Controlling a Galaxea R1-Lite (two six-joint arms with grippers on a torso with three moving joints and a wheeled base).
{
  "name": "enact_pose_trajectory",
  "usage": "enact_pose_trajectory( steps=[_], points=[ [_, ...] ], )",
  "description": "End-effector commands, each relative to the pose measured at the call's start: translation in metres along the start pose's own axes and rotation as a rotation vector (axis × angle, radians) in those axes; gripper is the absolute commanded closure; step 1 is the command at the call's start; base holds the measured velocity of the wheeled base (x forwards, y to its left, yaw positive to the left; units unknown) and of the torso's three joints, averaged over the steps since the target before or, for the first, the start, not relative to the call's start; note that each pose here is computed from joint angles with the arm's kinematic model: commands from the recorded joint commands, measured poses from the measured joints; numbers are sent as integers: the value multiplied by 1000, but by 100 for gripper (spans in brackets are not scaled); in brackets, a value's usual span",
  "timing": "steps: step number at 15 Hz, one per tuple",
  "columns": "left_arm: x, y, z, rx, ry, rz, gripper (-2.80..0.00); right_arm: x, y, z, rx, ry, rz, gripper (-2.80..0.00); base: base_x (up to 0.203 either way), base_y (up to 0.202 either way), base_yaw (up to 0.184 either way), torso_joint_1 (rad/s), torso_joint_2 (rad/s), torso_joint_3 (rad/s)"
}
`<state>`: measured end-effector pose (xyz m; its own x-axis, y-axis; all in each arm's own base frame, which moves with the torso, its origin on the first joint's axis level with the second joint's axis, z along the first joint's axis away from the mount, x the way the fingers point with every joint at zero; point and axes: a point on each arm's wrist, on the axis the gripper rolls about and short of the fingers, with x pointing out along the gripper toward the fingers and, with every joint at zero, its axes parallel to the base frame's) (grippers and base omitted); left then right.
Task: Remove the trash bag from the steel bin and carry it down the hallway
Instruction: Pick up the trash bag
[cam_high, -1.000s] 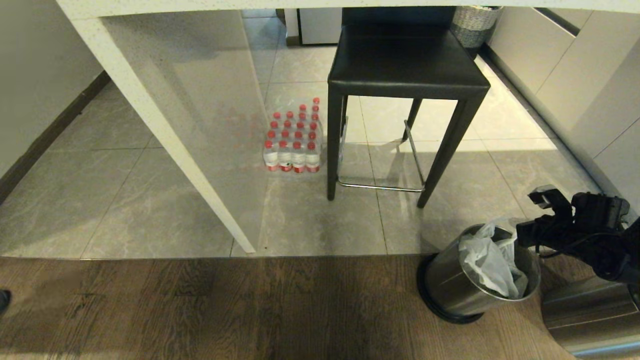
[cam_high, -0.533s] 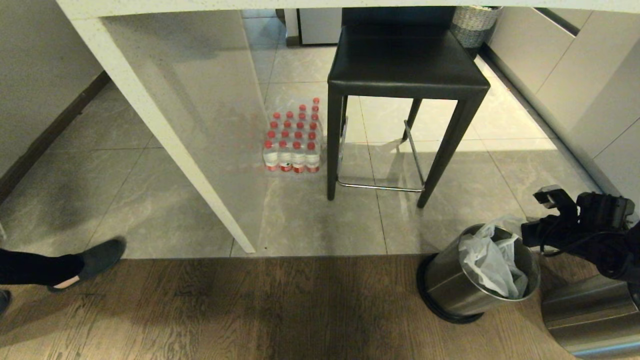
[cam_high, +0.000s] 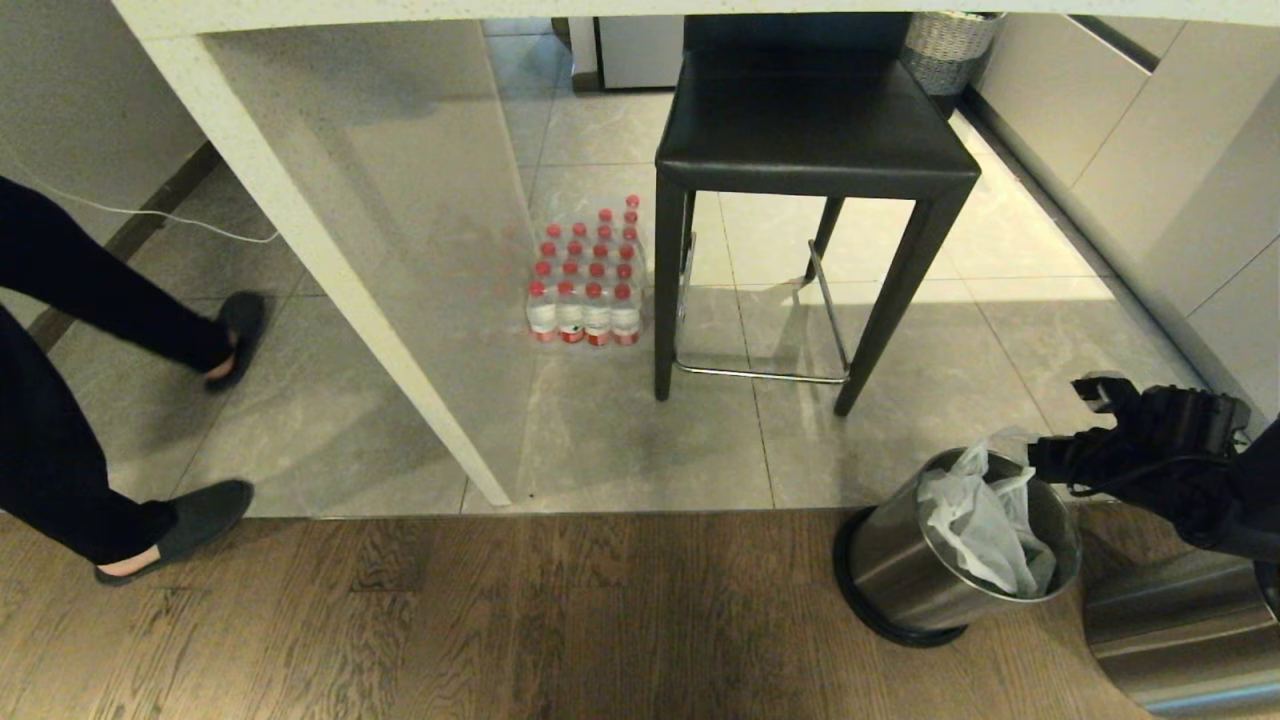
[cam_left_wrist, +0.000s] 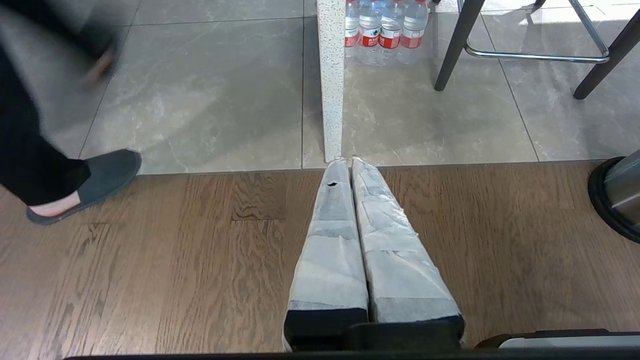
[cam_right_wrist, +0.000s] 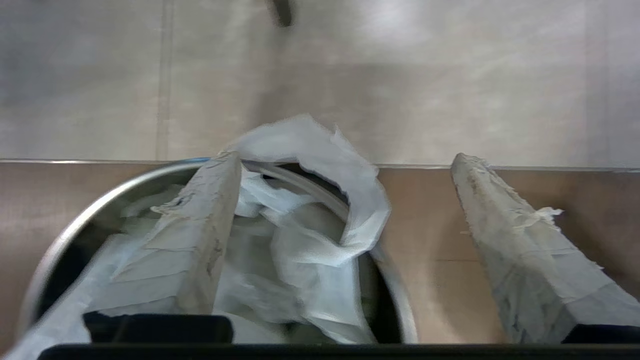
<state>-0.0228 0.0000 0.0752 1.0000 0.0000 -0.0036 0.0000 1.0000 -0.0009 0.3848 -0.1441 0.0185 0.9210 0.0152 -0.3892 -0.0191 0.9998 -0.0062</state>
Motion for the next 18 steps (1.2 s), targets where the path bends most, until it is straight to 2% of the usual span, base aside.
enact_pose_trajectory(
  steps=[1,3,4,5,7,9,10,16,18],
  points=[
    [0,0,0,-1,-1,0,0,11,-1,-11,46,10,48,-280,0,0,0,0,0,0],
    [0,0,0,-1,-1,0,0,15,-4,-4,29,-36,66,-280,0,0,0,0,0,0],
    [0,0,0,-1,-1,0,0,18,-7,8,11,-95,57,-280,0,0,0,0,0,0],
    [0,0,0,-1,-1,0,0,20,-8,9,18,-100,58,-280,0,0,0,0,0,0],
    [0,0,0,-1,-1,0,0,15,-1,-8,40,-27,119,-280,0,0,0,0,0,0],
    [0,0,0,-1,-1,0,0,4,5,-9,57,0,229,-280,0,0,0,0,0,0],
    [0,0,0,-1,-1,0,0,1,6,-7,64,14,246,-280,0,0,0,0,0,0],
    [0,0,0,-1,-1,0,0,-15,16,0,70,41,274,-280,0,0,0,0,0,0],
    [0,0,0,-1,-1,0,0,-17,18,-2,40,44,279,-280,0,0,0,0,0,0]
  ],
)
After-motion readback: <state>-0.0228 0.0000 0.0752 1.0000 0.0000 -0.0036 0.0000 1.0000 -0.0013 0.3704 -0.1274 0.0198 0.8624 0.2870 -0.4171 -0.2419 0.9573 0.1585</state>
